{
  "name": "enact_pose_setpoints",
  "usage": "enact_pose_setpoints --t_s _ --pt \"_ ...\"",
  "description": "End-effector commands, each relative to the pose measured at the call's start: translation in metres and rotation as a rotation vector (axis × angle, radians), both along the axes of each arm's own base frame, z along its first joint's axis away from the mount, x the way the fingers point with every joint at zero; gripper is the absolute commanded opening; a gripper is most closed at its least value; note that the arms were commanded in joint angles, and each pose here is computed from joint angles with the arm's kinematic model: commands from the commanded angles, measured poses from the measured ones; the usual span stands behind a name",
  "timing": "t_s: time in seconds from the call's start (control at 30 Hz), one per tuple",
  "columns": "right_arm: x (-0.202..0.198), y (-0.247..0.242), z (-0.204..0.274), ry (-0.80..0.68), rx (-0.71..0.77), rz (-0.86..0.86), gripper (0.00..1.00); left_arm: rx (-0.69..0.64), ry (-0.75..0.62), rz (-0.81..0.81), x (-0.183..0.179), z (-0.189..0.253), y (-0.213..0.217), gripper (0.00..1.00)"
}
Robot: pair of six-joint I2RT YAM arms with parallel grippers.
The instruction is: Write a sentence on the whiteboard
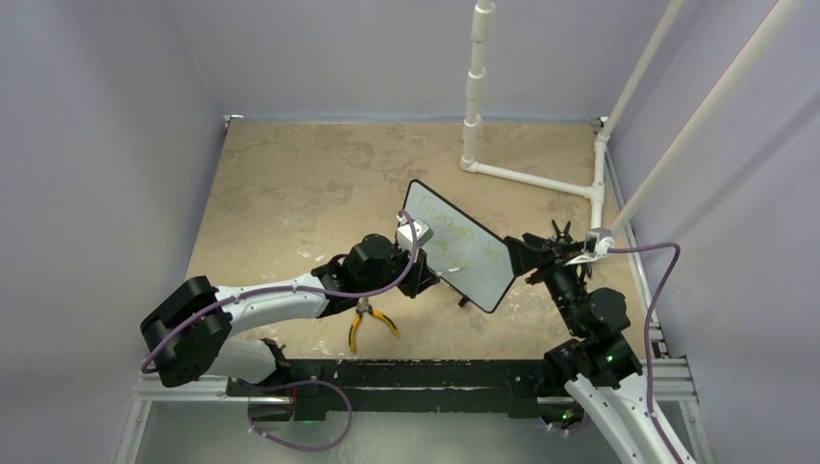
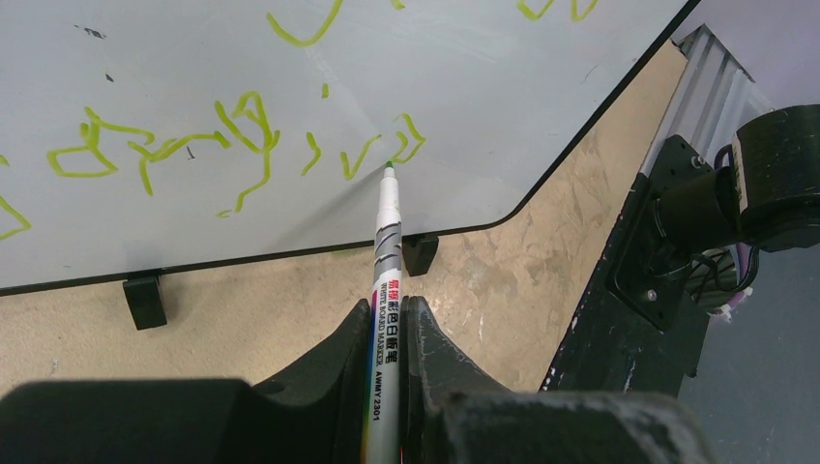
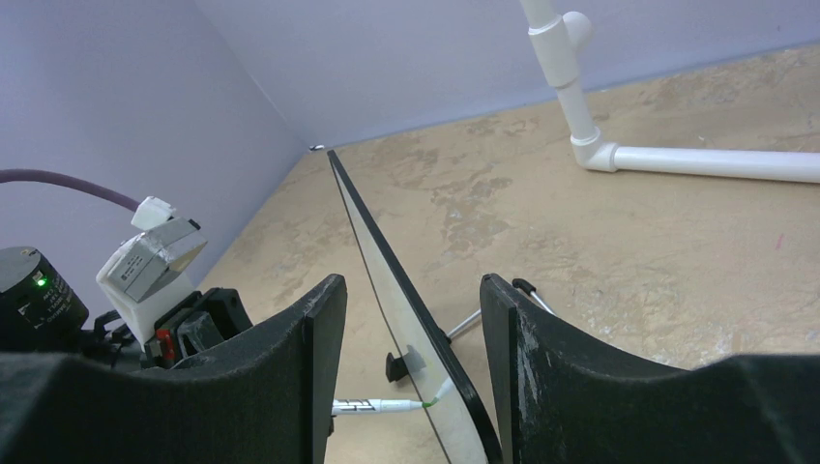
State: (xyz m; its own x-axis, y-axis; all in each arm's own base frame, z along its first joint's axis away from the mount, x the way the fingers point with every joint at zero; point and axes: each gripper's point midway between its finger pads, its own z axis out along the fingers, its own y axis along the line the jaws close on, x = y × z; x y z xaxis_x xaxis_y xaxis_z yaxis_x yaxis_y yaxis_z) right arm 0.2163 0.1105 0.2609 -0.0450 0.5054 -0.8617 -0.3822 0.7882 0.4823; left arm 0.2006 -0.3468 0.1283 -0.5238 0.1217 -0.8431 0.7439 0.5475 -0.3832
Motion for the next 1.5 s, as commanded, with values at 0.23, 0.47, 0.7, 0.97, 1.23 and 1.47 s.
enact_pose_setpoints --t_s 0.23,0.47,0.7,0.97,1.23,1.47 --pt "0.000 -0.002 0.005 -0.014 0.007 -0.013 0.56 -0.031 -0.002 0.012 0.004 0.003 -0.005 0.00" --pt "0.001 -0.002 0.005 -0.013 0.005 -0.015 0.56 -0.045 0.003 0.003 0.002 0.004 -0.009 0.00" --pt "0.001 -0.002 0.005 -0.014 0.006 -0.014 0.56 -0.072 0.002 -0.012 -0.003 0.009 -0.015 0.00" --pt "0.001 -0.002 0.005 -0.014 0.006 -0.014 0.56 -0.088 -0.003 -0.019 -0.005 0.013 -0.018 0.00" --pt "0.000 -0.003 0.005 -0.017 0.008 -0.015 0.57 -0.078 0.005 -0.020 -0.008 0.011 -0.015 0.00" --pt "0.000 -0.003 0.005 -0.017 0.008 -0.014 0.57 -0.054 0.005 -0.072 -0.022 0.013 -0.007 0.00"
